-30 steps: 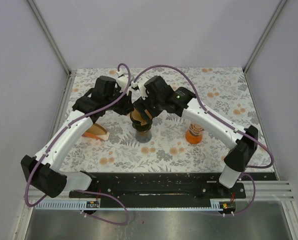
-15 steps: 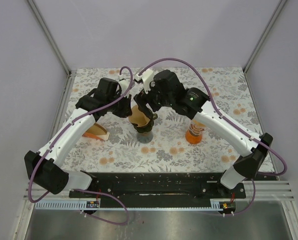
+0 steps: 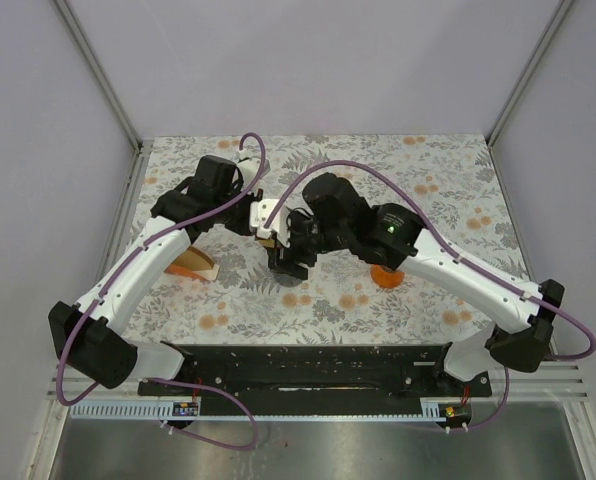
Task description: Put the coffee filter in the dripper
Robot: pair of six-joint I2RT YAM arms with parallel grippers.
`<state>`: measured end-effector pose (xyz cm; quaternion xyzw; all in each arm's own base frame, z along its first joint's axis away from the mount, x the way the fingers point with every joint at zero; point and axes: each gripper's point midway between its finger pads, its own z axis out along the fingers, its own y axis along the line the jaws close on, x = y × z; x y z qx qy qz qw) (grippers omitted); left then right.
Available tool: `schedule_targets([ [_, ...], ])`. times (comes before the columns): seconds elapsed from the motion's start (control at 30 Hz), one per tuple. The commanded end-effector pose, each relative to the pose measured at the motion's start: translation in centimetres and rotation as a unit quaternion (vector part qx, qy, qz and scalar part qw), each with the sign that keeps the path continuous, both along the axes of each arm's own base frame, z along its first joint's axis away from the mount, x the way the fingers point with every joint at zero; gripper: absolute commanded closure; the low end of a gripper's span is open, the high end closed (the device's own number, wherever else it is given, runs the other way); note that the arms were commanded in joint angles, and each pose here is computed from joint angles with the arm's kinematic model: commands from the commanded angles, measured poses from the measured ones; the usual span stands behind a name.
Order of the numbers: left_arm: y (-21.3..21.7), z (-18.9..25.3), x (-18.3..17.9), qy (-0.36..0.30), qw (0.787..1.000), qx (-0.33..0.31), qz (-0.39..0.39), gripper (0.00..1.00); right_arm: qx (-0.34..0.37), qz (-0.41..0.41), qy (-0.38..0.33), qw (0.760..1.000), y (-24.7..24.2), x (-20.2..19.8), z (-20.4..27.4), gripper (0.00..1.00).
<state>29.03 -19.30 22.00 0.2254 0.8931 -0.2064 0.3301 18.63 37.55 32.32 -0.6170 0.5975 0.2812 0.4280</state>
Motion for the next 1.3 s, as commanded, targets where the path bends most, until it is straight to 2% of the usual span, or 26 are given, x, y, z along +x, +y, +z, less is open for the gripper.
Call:
schedule_targets([
  [0.0,-0.4,1.8,0.0,-0.015,1.000,-0.016,-0.006,0.85,-0.078,0.017,-0.042,0.996,-0.2,0.9,-3.7,0.26],
  [0.13,-0.4,1.9,0.0,-0.016,1.000,-0.017,-0.006,0.85,-0.117,-0.006,-0.067,0.991,-0.2,2.7,-5.5,0.19],
  [0.37,-0.5,1.9,-0.1,-0.014,1.000,-0.020,-0.008,0.85,-0.158,-0.011,-0.078,0.984,1.0,4.5,-7.8,0.19],
  [0.43,-0.5,2.0,-0.1,-0.016,1.000,-0.019,-0.009,0.85,-0.178,-0.009,-0.073,0.981,0.9,4.8,-8.9,0.23],
  [0.57,-0.4,2.2,-0.1,-0.021,1.000,-0.018,-0.008,0.85,-0.218,-0.016,-0.062,0.974,0.5,5.2,-11.0,0.39],
  [0.83,-0.6,2.3,-0.1,-0.019,0.999,-0.023,-0.012,0.85,-0.226,-0.011,-0.059,0.972,1.1,5.5,-12.4,0.73],
  [1.1,-0.3,2.3,-0.3,-0.023,0.999,-0.020,-0.012,0.85,-0.224,-0.004,-0.062,0.973,1.2,5.4,-12.6,0.86],
  [1.27,-0.3,2.3,-0.3,-0.025,0.999,-0.019,-0.010,0.84,-0.212,0.008,-0.061,0.975,1.4,4.9,-12.5,0.98],
])
